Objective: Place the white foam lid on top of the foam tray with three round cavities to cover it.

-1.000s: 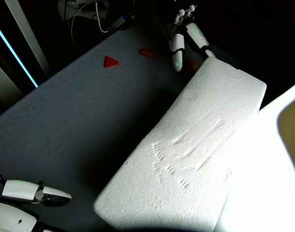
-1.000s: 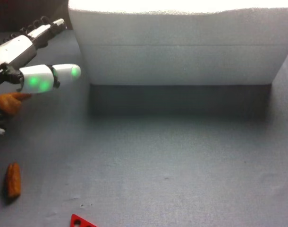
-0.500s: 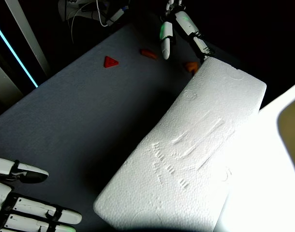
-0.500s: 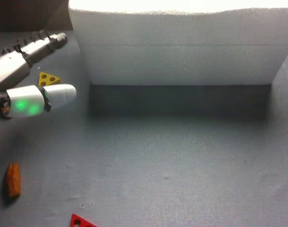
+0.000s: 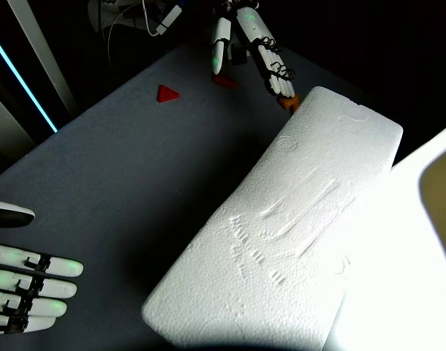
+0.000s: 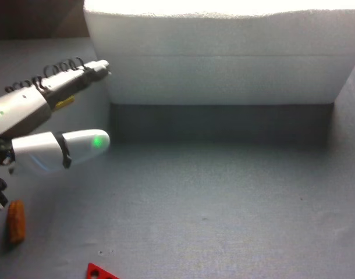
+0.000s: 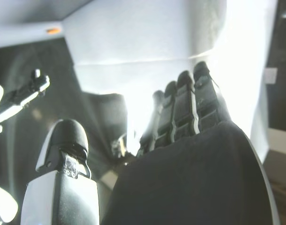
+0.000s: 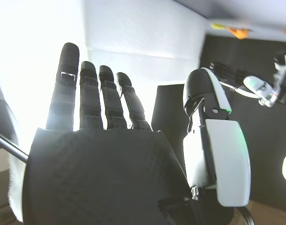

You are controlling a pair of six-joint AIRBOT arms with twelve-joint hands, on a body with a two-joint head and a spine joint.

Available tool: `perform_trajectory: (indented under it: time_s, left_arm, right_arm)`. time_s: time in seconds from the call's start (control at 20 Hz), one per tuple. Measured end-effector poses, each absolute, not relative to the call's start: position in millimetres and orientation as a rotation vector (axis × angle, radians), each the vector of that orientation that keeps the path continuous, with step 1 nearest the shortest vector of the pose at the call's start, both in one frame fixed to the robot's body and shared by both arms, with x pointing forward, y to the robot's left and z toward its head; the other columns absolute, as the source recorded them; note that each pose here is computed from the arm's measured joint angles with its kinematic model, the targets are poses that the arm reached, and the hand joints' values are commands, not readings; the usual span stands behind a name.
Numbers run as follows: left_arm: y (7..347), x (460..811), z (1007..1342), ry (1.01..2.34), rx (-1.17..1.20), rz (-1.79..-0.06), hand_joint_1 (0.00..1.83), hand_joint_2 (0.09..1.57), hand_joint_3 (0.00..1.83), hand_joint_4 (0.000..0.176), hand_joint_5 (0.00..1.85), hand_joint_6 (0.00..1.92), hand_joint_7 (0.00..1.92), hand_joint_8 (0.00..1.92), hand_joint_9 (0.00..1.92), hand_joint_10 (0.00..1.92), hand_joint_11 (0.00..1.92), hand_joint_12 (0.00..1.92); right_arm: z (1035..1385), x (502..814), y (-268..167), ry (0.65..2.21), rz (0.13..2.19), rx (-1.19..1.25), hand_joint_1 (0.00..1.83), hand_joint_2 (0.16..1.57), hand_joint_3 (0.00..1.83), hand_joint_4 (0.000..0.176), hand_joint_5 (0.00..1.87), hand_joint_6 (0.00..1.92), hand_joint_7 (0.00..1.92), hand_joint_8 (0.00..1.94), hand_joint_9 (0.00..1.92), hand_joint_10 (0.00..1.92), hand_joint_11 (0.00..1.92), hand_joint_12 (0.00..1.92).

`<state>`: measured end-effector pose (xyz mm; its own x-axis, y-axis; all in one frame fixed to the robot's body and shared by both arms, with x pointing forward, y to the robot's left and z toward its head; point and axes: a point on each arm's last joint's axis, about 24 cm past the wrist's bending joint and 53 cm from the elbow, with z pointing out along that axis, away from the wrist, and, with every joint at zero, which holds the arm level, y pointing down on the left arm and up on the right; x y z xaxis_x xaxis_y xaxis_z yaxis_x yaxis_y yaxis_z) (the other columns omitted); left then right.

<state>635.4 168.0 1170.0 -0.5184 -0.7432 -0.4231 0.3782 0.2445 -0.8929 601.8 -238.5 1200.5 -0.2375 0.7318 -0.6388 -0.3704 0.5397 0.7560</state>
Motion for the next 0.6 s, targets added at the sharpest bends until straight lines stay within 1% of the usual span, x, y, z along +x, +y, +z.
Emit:
perform_trajectory:
  time_s: [0.05, 0.1, 0.15, 0.2, 0.25, 0.3, 0.35, 0.4, 0.45, 0.5, 0.55, 0.6]
  left_arm:
    - [160, 629, 1170, 1.563, -0.335, -1.494, 0.27, 1.26, 0.01, 0.000, 0.00, 0.00, 0.00, 0.00, 0.00, 0.00, 0.01, 0.00]
    - [156, 625, 1170, 1.572, -0.318, -1.507, 0.24, 1.26, 0.01, 0.000, 0.01, 0.00, 0.00, 0.00, 0.00, 0.00, 0.01, 0.01]
    - [153, 623, 1169, 1.578, -0.308, -1.513, 0.22, 1.26, 0.01, 0.000, 0.00, 0.00, 0.00, 0.00, 0.00, 0.00, 0.01, 0.01]
    - [150, 621, 1171, 1.576, -0.308, -1.531, 0.21, 1.26, 0.01, 0.010, 0.00, 0.00, 0.00, 0.00, 0.00, 0.00, 0.00, 0.00]
    - [147, 620, 1172, 1.581, -0.296, -1.539, 0.20, 1.26, 0.01, 0.011, 0.00, 0.00, 0.00, 0.00, 0.00, 0.00, 0.00, 0.00]
    - [141, 619, 1176, 1.570, -0.288, -1.561, 0.21, 1.27, 0.01, 0.015, 0.00, 0.00, 0.00, 0.00, 0.00, 0.00, 0.00, 0.00]
    - [136, 617, 1177, 1.566, -0.279, -1.581, 0.23, 1.27, 0.01, 0.011, 0.01, 0.00, 0.00, 0.00, 0.00, 0.00, 0.00, 0.00]
    - [133, 617, 1177, 1.565, -0.276, -1.594, 0.21, 1.27, 0.01, 0.030, 0.00, 0.00, 0.00, 0.00, 0.00, 0.00, 0.00, 0.00]
    - [129, 616, 1174, 1.574, -0.277, -1.603, 0.20, 1.27, 0.01, 0.048, 0.00, 0.00, 0.00, 0.00, 0.00, 0.00, 0.00, 0.00]
    - [125, 614, 1171, 1.585, -0.271, -1.610, 0.21, 1.28, 0.01, 0.040, 0.00, 0.00, 0.00, 0.00, 0.00, 0.00, 0.00, 0.00]
    - [121, 613, 1171, 1.588, -0.263, -1.621, 0.23, 1.28, 0.01, 0.036, 0.00, 0.00, 0.00, 0.00, 0.00, 0.00, 0.00, 0.00]
    - [120, 612, 1173, 1.585, -0.256, -1.626, 0.24, 1.28, 0.01, 0.024, 0.00, 0.00, 0.00, 0.00, 0.00, 0.00, 0.00, 0.00]
  right_arm:
    - [1202, 599, -232, 1.482, 1.081, 0.309, 0.37, 1.28, 0.00, 0.000, 0.00, 0.00, 0.00, 0.00, 0.00, 0.00, 0.00, 0.36]
    - [1204, 596, -225, 1.486, 1.097, 0.282, 0.37, 1.27, 0.00, 0.000, 0.00, 0.00, 0.00, 0.00, 0.00, 0.00, 0.00, 0.54]
    - [1205, 593, -220, 1.485, 1.115, 0.274, 0.36, 1.27, 0.00, 0.000, 0.00, 0.00, 0.00, 0.00, 0.01, 0.00, 0.00, 0.77]
    - [1207, 590, -214, 1.483, 1.135, 0.250, 0.35, 1.27, 0.00, 0.000, 0.00, 0.00, 0.00, 0.00, 0.00, 0.00, 0.00, 0.75]
    - [1207, 589, -212, 1.485, 1.142, 0.243, 0.34, 1.26, 0.00, 0.000, 0.00, 0.00, 0.00, 0.00, 0.00, 0.00, 0.00, 0.64]
    - [1209, 589, -209, 1.482, 1.151, 0.238, 0.35, 1.27, 0.00, 0.011, 0.00, 0.00, 0.00, 0.00, 0.00, 0.00, 0.00, 0.43]
    - [1209, 589, -208, 1.480, 1.157, 0.239, 0.36, 1.27, 0.00, 0.016, 0.00, 0.00, 0.00, 0.00, 0.00, 0.00, 0.00, 0.22]
    - [1210, 589, -207, 1.475, 1.165, 0.237, 0.35, 1.28, 0.00, 0.003, 0.00, 0.00, 0.00, 0.00, 0.00, 0.00, 0.00, 0.12]
    - [1210, 590, -204, 1.475, 1.173, 0.236, 0.34, 1.27, 0.00, 0.015, 0.00, 0.00, 0.00, 0.00, 0.00, 0.00, 0.00, 0.09]
    - [1211, 591, -201, 1.469, 1.185, 0.231, 0.33, 1.26, 0.00, 0.022, 0.00, 0.00, 0.00, 0.00, 0.00, 0.00, 0.00, 0.09]
    - [1211, 591, -197, 1.469, 1.196, 0.227, 0.33, 1.26, 0.00, 0.016, 0.00, 0.00, 0.00, 0.00, 0.00, 0.00, 0.00, 0.21]
    - [1212, 591, -194, 1.464, 1.203, 0.219, 0.33, 1.26, 0.00, 0.017, 0.00, 0.00, 0.00, 0.00, 0.00, 0.00, 0.00, 0.29]
